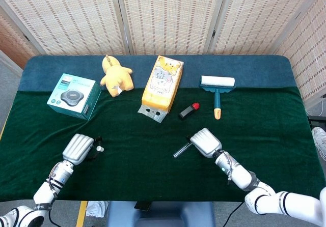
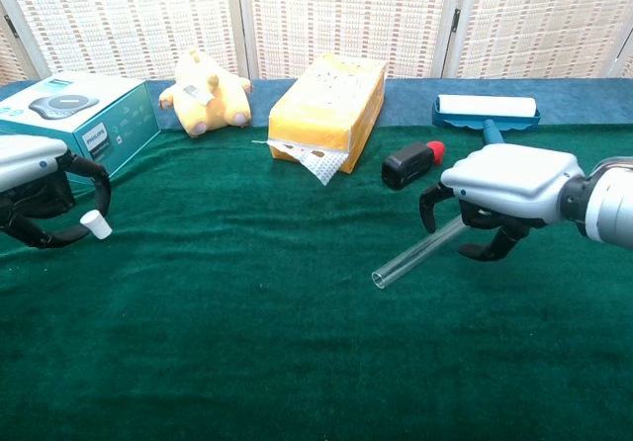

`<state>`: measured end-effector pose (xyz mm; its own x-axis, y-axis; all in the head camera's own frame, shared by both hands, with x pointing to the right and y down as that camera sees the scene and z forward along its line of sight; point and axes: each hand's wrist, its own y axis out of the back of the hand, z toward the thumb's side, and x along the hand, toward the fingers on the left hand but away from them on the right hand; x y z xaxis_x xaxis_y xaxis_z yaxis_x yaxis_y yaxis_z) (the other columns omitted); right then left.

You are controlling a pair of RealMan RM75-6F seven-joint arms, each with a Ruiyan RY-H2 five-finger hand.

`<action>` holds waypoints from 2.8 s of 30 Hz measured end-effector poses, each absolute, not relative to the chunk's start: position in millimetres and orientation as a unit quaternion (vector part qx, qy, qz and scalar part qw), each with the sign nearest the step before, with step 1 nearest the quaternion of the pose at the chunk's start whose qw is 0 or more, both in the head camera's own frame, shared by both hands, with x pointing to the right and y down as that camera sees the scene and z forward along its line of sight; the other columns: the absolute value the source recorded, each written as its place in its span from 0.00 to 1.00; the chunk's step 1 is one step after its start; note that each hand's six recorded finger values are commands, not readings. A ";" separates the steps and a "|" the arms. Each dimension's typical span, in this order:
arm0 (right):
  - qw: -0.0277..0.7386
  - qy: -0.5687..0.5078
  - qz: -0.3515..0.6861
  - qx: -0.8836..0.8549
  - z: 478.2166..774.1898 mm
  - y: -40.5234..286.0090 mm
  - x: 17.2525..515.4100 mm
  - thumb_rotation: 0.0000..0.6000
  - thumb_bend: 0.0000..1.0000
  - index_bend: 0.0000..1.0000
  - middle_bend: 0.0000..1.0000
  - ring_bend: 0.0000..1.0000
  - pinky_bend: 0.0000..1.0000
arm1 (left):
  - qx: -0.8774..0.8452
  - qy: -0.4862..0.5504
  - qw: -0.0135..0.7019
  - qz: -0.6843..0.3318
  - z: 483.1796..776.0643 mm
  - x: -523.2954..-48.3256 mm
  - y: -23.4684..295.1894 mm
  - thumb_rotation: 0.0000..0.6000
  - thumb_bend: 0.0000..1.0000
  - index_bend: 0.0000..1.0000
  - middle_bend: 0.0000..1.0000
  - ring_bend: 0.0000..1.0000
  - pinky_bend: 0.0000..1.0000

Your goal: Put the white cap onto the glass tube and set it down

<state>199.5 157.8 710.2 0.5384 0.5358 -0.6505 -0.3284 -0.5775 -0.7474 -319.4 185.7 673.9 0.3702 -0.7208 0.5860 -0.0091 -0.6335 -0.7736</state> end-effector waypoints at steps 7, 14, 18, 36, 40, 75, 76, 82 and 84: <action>0.466 -0.074 0.471 -0.745 716.5 152.8 187.8 1.00 0.43 0.39 1.00 1.00 1.00 | -0.750 0.248 0.350 -0.504 675.0 -319.2 184.7 1.00 0.47 0.58 1.00 0.87 0.84; 0.467 -0.078 0.470 -0.745 717.7 150.2 183.4 1.00 0.43 0.39 1.00 1.00 1.00 | -0.750 0.250 0.346 -0.506 676.4 -321.3 184.5 1.00 0.46 0.58 1.00 0.87 0.84; 0.469 -0.070 0.475 -0.741 722.2 153.4 185.0 1.00 0.43 0.40 1.00 1.00 1.00 | -0.750 0.248 0.344 -0.508 678.0 -321.8 185.7 1.00 0.46 0.58 1.00 0.87 0.84; 0.472 -0.064 0.485 -0.734 734.4 154.6 181.9 1.00 0.42 0.45 1.00 1.00 1.00 | -0.749 0.249 0.339 -0.512 680.2 -325.9 188.3 1.00 0.46 0.58 1.00 0.87 0.84; 0.472 -0.061 0.485 -0.734 735.9 154.4 180.2 1.00 0.42 0.49 1.00 1.00 1.00 | -0.749 0.250 0.338 -0.512 680.8 -326.5 188.5 1.00 0.46 0.58 1.00 0.87 0.84; 0.277 -0.247 0.384 -0.845 658.5 139.8 155.6 1.00 0.70 0.95 1.00 1.00 1.00 | -0.791 0.377 0.336 -0.345 575.3 -299.0 143.9 1.00 0.47 0.58 1.00 0.87 0.84; 0.261 -0.252 0.382 -0.850 657.7 139.9 154.0 1.00 0.70 0.95 1.00 1.00 1.00 | -0.793 0.380 0.341 -0.333 569.4 -294.3 142.7 1.00 0.47 0.58 1.00 0.87 0.84; 0.202 -0.267 0.371 -0.866 657.9 139.7 141.1 1.00 0.70 0.95 1.00 1.00 1.00 | -0.797 0.378 0.364 -0.299 554.8 -277.1 141.3 1.00 0.47 0.58 1.00 0.87 0.84; 0.176 -0.273 0.367 -0.872 659.1 140.0 135.6 1.00 0.70 0.95 1.00 1.00 1.00 | -0.794 0.376 0.376 -0.293 551.8 -272.8 141.3 1.00 0.47 0.58 1.00 0.87 0.84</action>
